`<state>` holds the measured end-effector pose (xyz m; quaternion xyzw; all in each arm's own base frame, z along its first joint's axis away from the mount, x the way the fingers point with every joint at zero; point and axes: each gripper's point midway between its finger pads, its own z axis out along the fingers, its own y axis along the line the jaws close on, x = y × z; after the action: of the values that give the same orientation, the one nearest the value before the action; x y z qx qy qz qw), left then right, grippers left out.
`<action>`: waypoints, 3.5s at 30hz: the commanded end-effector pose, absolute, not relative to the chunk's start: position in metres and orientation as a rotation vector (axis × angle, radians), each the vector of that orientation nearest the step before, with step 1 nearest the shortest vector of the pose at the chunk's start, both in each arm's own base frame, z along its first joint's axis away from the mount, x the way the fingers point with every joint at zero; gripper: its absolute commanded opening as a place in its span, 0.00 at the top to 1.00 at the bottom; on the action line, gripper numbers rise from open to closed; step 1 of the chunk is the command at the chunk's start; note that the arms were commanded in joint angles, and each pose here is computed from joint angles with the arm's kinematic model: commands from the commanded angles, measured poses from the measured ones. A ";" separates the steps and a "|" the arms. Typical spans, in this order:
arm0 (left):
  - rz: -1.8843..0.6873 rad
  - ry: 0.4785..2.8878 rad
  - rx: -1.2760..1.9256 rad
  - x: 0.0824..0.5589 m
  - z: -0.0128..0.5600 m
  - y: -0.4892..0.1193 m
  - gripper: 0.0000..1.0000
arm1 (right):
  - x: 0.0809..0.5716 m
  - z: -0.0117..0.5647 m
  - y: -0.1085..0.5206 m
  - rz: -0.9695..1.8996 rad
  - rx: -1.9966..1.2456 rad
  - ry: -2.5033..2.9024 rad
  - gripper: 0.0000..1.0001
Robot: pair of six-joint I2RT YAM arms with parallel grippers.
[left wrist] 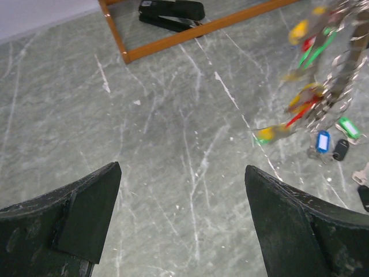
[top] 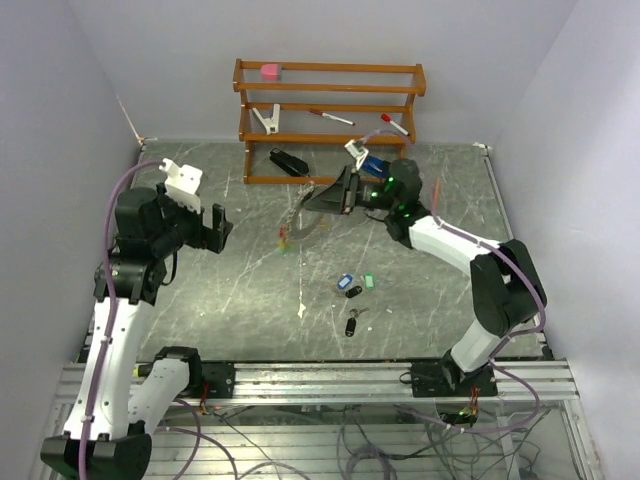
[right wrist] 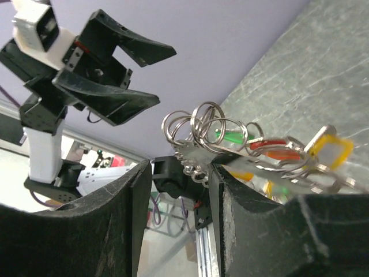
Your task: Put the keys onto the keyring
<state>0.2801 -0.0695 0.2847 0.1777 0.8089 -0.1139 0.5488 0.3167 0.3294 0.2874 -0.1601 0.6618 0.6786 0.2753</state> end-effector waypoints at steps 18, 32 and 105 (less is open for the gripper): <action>-0.050 1.941 0.335 0.260 0.262 -0.032 0.01 | 0.272 0.154 0.397 1.425 -0.449 2.144 0.56; 0.166 2.074 0.086 0.260 0.232 0.012 0.00 | 0.274 0.063 0.417 0.800 -0.796 2.471 0.55; -0.023 2.053 0.535 0.265 0.219 -0.034 0.03 | 0.271 0.064 0.408 0.427 -0.953 2.415 0.68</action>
<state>0.2624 -0.0292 0.2198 0.2128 0.8495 0.0028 0.4827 0.2720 0.4162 0.0581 -0.3392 0.8918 0.1730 0.2442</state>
